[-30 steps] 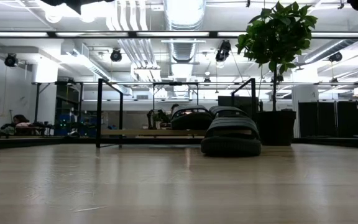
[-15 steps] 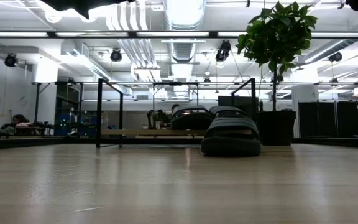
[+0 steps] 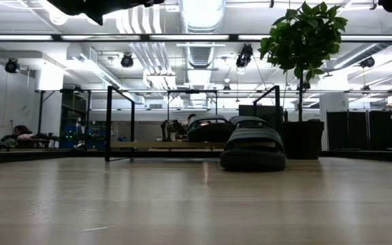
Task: Pick and place slides into the shelf
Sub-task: Put the top left black slides on the shelf
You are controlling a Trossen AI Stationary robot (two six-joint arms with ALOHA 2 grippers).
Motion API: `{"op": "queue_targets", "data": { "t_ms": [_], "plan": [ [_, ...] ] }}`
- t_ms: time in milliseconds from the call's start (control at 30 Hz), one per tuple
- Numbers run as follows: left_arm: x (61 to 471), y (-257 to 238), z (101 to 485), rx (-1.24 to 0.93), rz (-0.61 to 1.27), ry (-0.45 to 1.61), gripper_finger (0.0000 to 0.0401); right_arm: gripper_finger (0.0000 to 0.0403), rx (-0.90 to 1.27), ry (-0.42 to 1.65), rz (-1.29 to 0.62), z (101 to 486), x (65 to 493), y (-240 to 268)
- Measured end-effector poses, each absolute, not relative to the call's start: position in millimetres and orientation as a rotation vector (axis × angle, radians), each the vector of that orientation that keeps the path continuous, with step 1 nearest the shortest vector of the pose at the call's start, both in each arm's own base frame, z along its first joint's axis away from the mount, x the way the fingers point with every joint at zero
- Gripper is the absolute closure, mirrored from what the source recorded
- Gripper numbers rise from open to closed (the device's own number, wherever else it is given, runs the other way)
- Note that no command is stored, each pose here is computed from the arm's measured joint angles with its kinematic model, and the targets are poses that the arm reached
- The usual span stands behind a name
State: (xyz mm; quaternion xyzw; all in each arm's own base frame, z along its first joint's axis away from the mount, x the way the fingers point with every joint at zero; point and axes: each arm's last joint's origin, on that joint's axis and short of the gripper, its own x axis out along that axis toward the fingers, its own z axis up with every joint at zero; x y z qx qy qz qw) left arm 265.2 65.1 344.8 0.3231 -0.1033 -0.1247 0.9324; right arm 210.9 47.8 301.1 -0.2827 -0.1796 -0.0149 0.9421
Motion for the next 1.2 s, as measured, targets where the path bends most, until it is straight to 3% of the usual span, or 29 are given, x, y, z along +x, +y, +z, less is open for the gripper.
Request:
{"op": "queue_targets", "data": {
  "t_ms": [133,400,533,900,1200],
  "plan": [
    [268.3,64.4,343.0,0.663,-0.261,-0.218,0.0225,0.0374,-0.575,-0.358,-0.053,301.0,212.0,42.9],
    [267.1,62.5,345.7,0.672,-0.27,-0.241,0.0366,0.0374,-0.56,-0.366,-0.068,302.3,212.2,38.6],
    [266.6,62.6,346.2,0.673,-0.265,-0.241,0.0367,0.0362,-0.558,-0.363,-0.07,302.0,212.3,38.4],
    [243.8,61.3,359.5,0.704,-0.034,-0.139,0.0367,0.0233,-0.551,-0.252,-0.277,302.3,207.0,32.9],
    [222.6,50.7,363.5,0.714,0.16,-0.011,0.0367,0.0205,-0.536,-0.245,-0.32,304.5,203.9,31.0]
  ]
}}
